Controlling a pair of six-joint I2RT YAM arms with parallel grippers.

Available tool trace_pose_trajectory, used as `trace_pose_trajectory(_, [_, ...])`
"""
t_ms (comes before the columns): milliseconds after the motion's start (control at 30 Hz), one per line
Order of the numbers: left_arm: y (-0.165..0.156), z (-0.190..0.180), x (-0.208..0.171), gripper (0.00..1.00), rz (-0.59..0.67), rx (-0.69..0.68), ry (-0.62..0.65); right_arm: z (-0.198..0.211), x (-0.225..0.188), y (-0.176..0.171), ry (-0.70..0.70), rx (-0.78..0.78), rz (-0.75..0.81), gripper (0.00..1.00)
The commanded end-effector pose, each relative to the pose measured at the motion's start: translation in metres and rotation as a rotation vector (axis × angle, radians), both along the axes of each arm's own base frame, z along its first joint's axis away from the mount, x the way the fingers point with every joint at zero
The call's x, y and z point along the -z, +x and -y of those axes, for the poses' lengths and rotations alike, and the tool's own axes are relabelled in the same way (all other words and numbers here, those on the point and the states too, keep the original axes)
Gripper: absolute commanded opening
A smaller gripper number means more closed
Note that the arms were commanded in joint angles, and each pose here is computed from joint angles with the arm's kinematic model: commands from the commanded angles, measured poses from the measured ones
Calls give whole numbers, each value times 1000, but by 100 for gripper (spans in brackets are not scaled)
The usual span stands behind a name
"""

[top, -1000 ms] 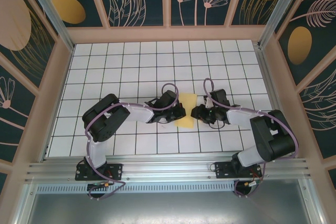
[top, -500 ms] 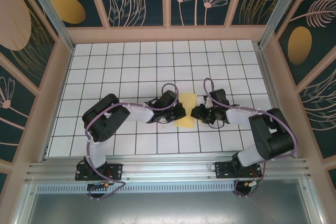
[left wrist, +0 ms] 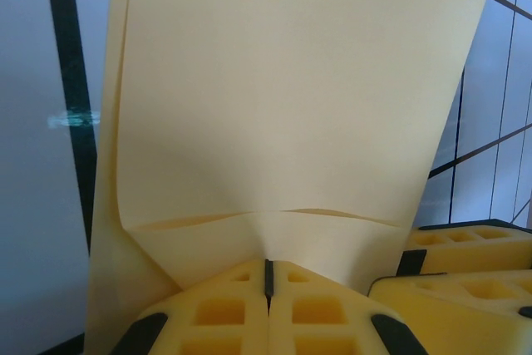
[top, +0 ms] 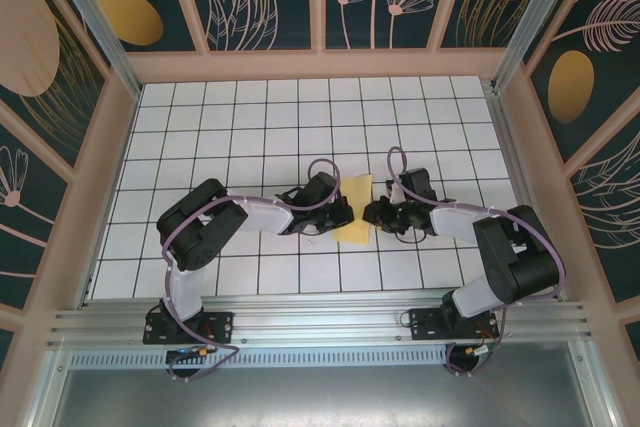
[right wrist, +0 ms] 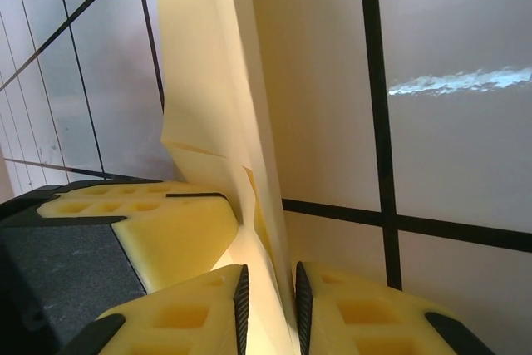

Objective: Fold a paper plane with a square sheet of paper (pick it up from the middle)
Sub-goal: Turn over the paper at the center of the table.

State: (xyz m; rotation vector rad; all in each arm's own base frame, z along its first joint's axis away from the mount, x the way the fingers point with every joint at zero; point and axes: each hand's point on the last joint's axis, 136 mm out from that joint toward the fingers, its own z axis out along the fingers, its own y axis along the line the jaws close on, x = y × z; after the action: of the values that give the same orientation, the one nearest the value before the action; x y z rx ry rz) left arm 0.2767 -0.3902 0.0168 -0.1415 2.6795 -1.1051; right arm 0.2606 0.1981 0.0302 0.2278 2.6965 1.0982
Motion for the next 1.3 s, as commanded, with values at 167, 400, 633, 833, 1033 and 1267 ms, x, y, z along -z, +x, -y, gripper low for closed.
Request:
trace_pose_trajectory(167, [5, 0, -2, 3, 8, -25, -10, -5, 2, -9, 49, -39, 2, 24])
trace_pose_trajectory(400, [1, -3, 0, 4, -2, -30, -21, -8, 2, -8, 52, -60, 6, 13])
trace_pose_trajectory(633, [7, -14, -25, 12, 65, -76, -22, -2, -12, -4, 0, -57, 38, 0])
trace_pose_trajectory(833, [13, -58, -66, 25, 191, -215, 32, 26, -44, 5, -196, 5, 116, 0])
trace_pose_trajectory(1033, [11, -115, -96, 29, 294, -382, 103, 77, -85, 8, -742, 90, 203, 0])
trace_pose_trajectory(1267, [3, -183, -121, 32, 384, -609, 116, 82, -106, 6, -1211, 17, 243, 0])
